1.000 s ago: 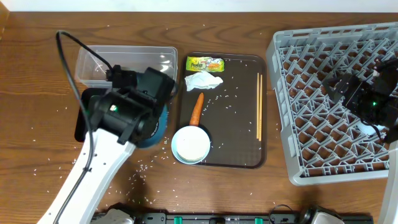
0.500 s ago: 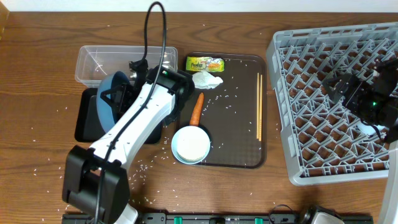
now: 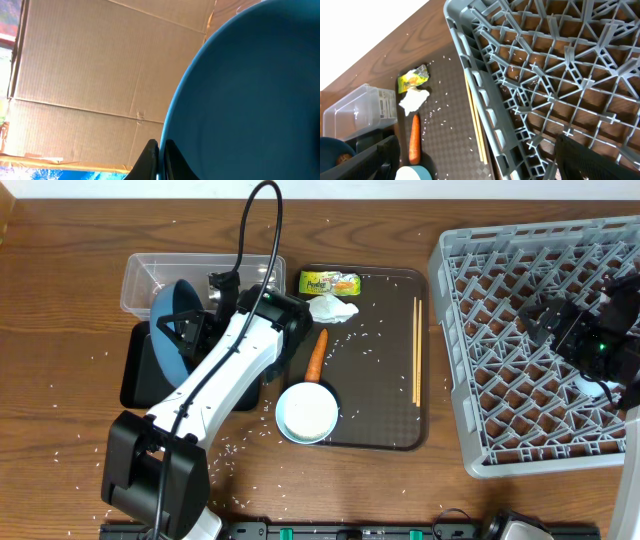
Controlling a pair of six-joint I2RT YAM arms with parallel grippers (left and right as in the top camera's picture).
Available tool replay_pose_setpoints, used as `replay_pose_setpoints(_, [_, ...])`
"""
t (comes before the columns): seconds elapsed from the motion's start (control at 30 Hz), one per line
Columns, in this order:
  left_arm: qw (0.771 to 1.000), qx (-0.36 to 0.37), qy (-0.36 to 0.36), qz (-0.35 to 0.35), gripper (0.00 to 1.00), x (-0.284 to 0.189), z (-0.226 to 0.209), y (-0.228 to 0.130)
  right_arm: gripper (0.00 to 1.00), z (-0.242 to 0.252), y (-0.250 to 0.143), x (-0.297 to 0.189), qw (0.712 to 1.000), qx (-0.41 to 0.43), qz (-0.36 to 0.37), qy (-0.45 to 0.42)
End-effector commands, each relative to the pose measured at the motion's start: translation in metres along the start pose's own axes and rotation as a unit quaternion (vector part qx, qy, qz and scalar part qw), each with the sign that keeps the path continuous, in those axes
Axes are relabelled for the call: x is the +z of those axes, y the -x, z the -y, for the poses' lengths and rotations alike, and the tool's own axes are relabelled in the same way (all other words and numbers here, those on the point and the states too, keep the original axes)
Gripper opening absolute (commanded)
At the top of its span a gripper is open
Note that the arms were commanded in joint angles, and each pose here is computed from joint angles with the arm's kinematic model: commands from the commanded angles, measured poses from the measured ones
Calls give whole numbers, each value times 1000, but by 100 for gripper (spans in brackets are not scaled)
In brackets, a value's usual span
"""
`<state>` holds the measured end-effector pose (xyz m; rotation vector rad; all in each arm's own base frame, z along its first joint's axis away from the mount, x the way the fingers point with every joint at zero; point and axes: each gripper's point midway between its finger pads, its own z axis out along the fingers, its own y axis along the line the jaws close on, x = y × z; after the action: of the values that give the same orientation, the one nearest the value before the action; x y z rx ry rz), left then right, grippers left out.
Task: Sort waste into correct bins and load items into the dishwasher rack
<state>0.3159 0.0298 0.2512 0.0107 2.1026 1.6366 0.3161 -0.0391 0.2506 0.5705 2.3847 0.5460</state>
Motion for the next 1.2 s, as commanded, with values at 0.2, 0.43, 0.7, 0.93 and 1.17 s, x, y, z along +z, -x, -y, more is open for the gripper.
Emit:
replay_pose_setpoints(0.2, [1000, -13, 16, 18, 6, -1, -7, 5, 92, -4, 3, -3, 1000, -8, 5, 4])
replay_pose_setpoints(0.43, [1000, -7, 17, 20, 6, -2, -7, 5, 92, -6, 2, -3, 1000, -5, 4, 7])
replay_pose_setpoints(0.7, [999, 14, 13, 26, 6, -6, -5, 7, 92, -6, 3, -3, 1000, -2, 6, 8])
replay_pose_setpoints(0.93, [999, 17, 5, 40, 6, -15, 0, 10, 92, -7, 4, -3, 1000, 4, 8, 11])
replay_pose_setpoints(1.17, [1000, 0, -17, 9, 6, -11, 0, 3, 94, -12, 2, -3, 1000, -17, 4, 23])
